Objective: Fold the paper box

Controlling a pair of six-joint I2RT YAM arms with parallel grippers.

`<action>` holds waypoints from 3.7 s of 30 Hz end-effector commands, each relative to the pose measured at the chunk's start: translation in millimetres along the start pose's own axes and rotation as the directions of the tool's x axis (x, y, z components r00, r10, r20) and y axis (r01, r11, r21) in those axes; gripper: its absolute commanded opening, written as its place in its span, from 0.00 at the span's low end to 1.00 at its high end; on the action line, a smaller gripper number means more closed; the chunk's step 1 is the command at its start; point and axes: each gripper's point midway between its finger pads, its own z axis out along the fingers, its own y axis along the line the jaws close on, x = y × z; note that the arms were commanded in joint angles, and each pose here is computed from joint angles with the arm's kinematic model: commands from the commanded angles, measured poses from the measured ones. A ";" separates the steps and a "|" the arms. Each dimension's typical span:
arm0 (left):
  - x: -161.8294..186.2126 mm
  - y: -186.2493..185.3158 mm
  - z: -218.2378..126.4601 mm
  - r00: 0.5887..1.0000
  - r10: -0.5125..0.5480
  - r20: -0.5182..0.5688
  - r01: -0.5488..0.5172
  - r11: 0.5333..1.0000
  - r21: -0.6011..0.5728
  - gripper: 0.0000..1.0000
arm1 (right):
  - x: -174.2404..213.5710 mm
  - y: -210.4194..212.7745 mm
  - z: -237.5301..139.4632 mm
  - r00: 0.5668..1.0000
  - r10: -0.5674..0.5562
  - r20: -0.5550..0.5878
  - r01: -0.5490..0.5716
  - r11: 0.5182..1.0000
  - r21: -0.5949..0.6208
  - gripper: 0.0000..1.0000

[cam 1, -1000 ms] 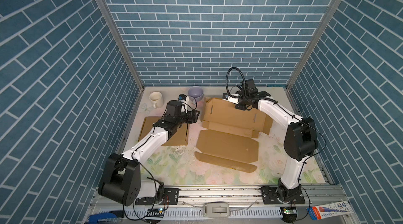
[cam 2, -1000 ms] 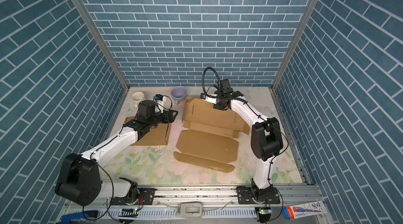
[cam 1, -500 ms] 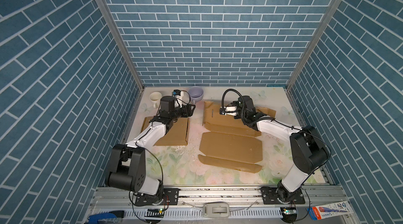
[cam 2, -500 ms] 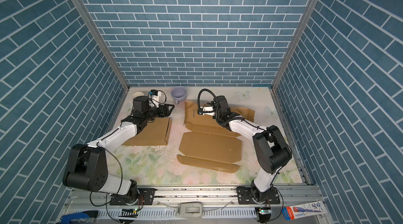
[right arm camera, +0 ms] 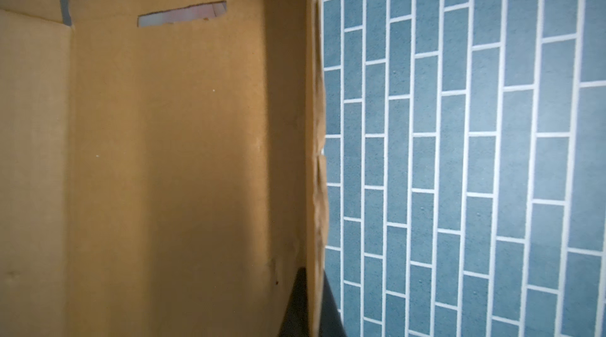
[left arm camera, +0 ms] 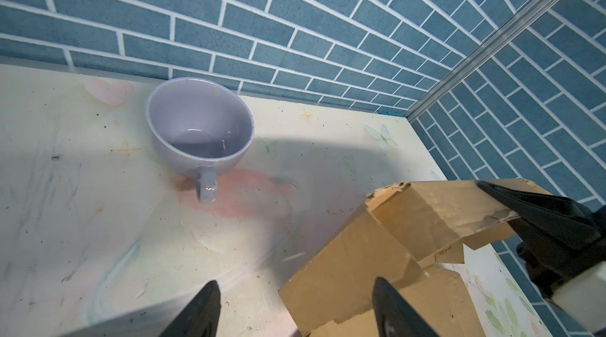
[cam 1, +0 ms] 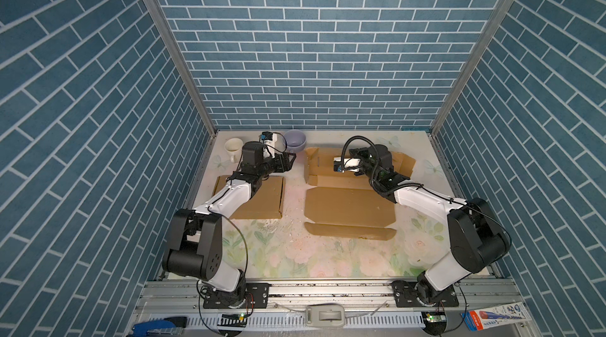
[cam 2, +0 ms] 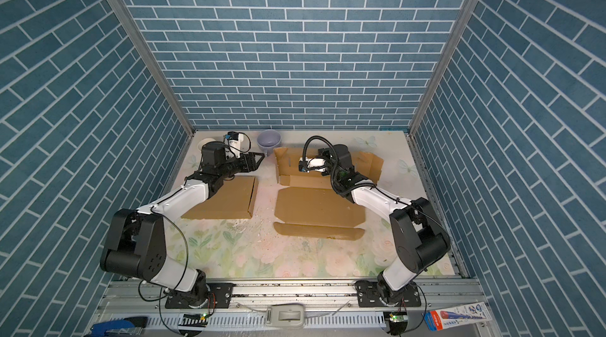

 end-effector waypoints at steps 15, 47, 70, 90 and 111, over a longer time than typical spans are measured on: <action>6.5 9.6 60.2 0.996 -0.005 -0.094 0.010 0.998 0.056 0.67 | -2.1 25.2 -16.8 0.991 -0.134 0.016 0.133 0.991 0.029 0.00; 99.7 -19.5 30.0 0.891 0.236 -0.388 -0.192 0.970 0.150 0.75 | -1.3 38.9 3.1 0.994 -0.101 0.030 0.104 0.985 -0.136 0.00; 96.4 15.2 42.9 0.906 0.204 -0.372 -0.166 0.977 0.131 0.75 | 19.7 43.3 24.2 1.000 -0.019 0.023 0.024 0.978 -0.206 0.00; 114.8 15.6 88.4 0.874 0.259 -0.411 -0.236 0.966 0.106 0.70 | 19.0 32.7 26.7 1.000 -0.003 0.027 0.007 0.986 -0.164 0.00; 96.9 -22.1 58.5 0.903 0.252 -0.348 -0.184 0.959 0.217 0.65 | 16.2 18.7 11.9 0.999 -0.035 0.017 0.037 0.993 -0.116 0.00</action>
